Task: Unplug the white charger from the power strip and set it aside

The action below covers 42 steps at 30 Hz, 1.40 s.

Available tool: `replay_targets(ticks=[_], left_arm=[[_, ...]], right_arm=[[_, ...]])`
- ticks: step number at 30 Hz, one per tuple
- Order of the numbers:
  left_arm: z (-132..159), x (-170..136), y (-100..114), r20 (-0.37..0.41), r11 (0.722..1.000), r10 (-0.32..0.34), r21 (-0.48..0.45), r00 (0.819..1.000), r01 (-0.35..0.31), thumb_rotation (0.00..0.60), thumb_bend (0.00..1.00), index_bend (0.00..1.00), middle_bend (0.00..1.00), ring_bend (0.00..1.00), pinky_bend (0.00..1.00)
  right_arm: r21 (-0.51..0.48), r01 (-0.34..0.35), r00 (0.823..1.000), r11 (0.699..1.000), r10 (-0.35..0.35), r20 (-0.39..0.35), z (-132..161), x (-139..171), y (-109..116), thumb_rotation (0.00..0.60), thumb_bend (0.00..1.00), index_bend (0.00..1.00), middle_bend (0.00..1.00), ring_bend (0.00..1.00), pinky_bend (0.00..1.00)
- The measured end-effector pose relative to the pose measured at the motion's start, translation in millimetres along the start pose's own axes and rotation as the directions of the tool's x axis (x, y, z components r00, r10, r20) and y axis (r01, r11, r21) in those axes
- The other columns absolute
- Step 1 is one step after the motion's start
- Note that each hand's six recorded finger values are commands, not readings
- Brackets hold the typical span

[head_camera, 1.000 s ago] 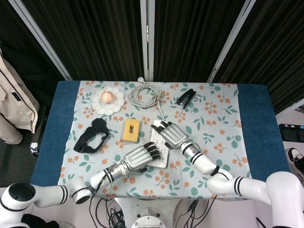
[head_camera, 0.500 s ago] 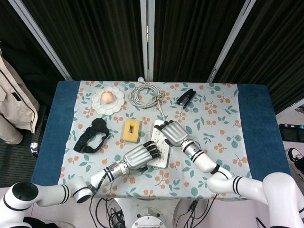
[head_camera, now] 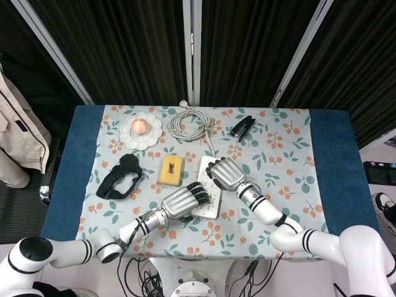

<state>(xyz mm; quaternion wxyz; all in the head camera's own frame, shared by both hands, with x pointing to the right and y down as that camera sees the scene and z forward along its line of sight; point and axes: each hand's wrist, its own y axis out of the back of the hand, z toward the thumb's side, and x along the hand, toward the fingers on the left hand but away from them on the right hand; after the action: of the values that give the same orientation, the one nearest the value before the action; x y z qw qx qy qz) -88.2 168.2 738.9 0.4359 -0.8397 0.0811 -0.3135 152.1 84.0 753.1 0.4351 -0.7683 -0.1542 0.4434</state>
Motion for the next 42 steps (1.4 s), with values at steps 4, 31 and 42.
replay_targets(ticks=[4,31,42], left_arm=[[0,1,-1,-0.001,1.000,-0.002,-0.003,1.000,0.002,0.600,0.22,0.25,0.23,0.14,0.13],[-6,3,-2,-0.026,0.999,-0.011,-0.040,1.000,0.010,0.600,0.22,0.24,0.23,0.14,0.13],[-7,2,-3,-0.036,0.998,-0.019,-0.063,0.999,0.016,0.600,0.21,0.24,0.23,0.14,0.13]], right_arm=[[0.003,0.000,1.000,1.000,0.000,0.004,-2,0,-1,0.600,0.41,0.51,0.56,0.41,0.43],[0.005,0.031,0.999,1.000,-0.031,0.040,-15,2,-5,0.600,0.51,0.72,0.74,0.63,0.56],[0.002,0.059,0.998,0.998,-0.059,0.028,-21,15,0,0.600,0.53,0.73,0.76,0.64,0.57]])
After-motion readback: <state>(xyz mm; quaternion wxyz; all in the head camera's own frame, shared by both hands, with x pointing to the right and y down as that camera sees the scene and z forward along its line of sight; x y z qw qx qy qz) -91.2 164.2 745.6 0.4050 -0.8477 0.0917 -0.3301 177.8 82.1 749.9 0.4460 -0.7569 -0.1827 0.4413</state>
